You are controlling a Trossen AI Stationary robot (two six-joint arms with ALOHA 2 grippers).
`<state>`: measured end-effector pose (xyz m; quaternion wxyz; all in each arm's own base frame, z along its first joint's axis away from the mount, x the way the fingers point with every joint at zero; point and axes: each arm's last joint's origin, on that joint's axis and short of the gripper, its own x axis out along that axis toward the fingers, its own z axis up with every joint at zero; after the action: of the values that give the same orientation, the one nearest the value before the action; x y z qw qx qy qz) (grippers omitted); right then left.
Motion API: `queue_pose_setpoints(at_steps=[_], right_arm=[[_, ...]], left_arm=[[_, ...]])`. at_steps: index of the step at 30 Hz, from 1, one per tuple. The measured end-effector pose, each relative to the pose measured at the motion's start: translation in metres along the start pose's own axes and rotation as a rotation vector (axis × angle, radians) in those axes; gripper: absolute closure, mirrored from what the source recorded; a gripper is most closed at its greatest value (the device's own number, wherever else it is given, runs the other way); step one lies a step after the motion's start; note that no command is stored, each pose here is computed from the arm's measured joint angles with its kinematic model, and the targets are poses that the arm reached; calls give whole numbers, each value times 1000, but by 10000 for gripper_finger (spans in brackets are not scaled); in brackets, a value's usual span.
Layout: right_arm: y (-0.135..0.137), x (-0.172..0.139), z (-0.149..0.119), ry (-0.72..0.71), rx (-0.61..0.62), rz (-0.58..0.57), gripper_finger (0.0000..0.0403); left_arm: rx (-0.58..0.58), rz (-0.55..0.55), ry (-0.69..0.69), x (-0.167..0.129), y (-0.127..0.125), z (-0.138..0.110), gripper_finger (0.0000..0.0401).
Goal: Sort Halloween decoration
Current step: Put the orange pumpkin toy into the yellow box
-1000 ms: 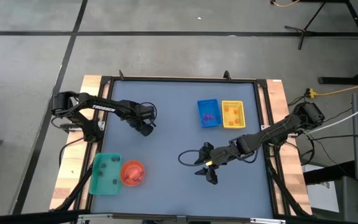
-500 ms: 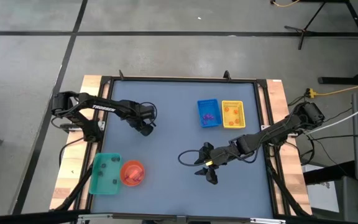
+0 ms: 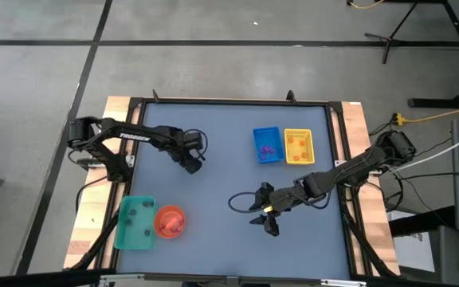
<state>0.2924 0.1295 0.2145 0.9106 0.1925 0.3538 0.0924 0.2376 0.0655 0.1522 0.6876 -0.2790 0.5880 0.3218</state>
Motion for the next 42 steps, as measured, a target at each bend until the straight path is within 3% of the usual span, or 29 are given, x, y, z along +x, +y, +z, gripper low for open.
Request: queue_pose_setpoints(at_steps=[7,14,18,22,27,42], right_arm=[[0,0,0,0,-3,0,169],[-1,0,1,-18,-135,-27,169],[-4,0,4,-87,-243,-158,169],[-8,-2,8,-174,-360,-367,169],[-9,-5,15,-263,-468,-532,169],[0,-9,31,-384,-676,-554,169]], left_arm=[[2,-65,-64,-16,-12,15,301],[16,-274,-150,-33,-32,31,301],[43,-421,-206,-41,-45,38,301],[85,-572,-261,-49,-59,41,301],[145,-698,-334,-58,-76,40,301],[262,-962,-578,-88,-114,32,300]])
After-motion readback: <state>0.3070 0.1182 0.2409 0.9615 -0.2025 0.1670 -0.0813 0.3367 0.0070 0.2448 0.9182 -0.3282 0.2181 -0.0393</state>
